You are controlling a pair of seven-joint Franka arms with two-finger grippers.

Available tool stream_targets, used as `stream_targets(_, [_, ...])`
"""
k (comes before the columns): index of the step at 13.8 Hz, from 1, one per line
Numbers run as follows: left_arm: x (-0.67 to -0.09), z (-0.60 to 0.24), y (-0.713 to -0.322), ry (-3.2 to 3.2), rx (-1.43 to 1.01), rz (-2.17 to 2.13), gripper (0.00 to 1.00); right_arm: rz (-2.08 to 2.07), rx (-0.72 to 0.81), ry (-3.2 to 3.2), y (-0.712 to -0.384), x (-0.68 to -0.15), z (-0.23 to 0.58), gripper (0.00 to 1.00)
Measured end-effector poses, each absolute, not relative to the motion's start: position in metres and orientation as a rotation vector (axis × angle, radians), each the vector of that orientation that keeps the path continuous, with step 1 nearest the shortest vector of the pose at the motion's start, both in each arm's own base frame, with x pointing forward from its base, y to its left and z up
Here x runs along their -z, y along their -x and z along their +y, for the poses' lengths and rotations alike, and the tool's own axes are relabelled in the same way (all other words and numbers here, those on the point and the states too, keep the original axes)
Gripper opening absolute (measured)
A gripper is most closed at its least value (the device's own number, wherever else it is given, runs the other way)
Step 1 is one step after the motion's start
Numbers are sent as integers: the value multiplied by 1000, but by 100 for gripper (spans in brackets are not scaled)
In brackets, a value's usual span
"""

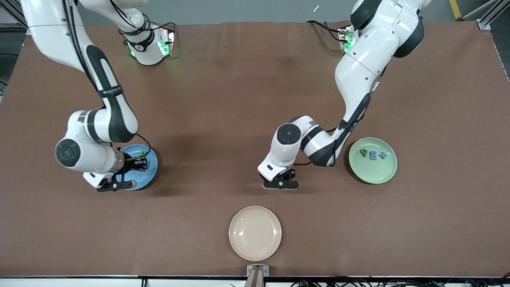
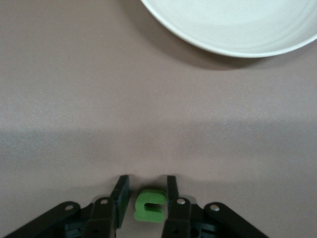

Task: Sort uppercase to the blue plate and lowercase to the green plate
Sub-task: 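Grasp the red G and drop it in the blue plate with the right gripper, then grasp the green n with the left gripper while the right gripper retracts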

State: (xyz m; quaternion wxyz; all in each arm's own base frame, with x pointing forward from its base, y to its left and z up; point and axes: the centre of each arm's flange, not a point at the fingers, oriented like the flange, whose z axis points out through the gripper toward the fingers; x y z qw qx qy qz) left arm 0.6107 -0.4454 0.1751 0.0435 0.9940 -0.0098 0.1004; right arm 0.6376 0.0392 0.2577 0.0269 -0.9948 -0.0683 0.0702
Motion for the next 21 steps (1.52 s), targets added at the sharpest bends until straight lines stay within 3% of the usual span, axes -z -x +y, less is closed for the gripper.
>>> stream_targets(1, [-175,-445,-611,-3039,-308,-29,30,-231,-213,3079,-638,-257,29,36])
stream_targets(5, [-176,-445,-612,-3038,-311,-27,24,-285,-161,3084,-643,-253,11,36])
stream_targets(6, [-176,-444,-612,-3039,-311,-26,16,-288,-164,3084,-643,-248,8,36])
stream_targets(8, [-176,-441,-614,-3048,-304,-20,14,-279,-191,3082,-642,-234,3,36])
stream_targets(13, [-193,-432,-621,-3091,-283,10,16,-261,-233,3081,-639,-205,-4,36])
stream_targets(16, [-205,-441,-617,-3055,-245,46,33,-261,-231,3082,-639,-197,-4,36])
stream_targets(19, [-206,-453,-608,-3037,-207,52,38,-260,-233,3082,-638,-194,-5,36])
stream_targets(21, [-203,-456,-604,-3041,-191,45,39,-260,-232,3082,-639,-194,-4,54])
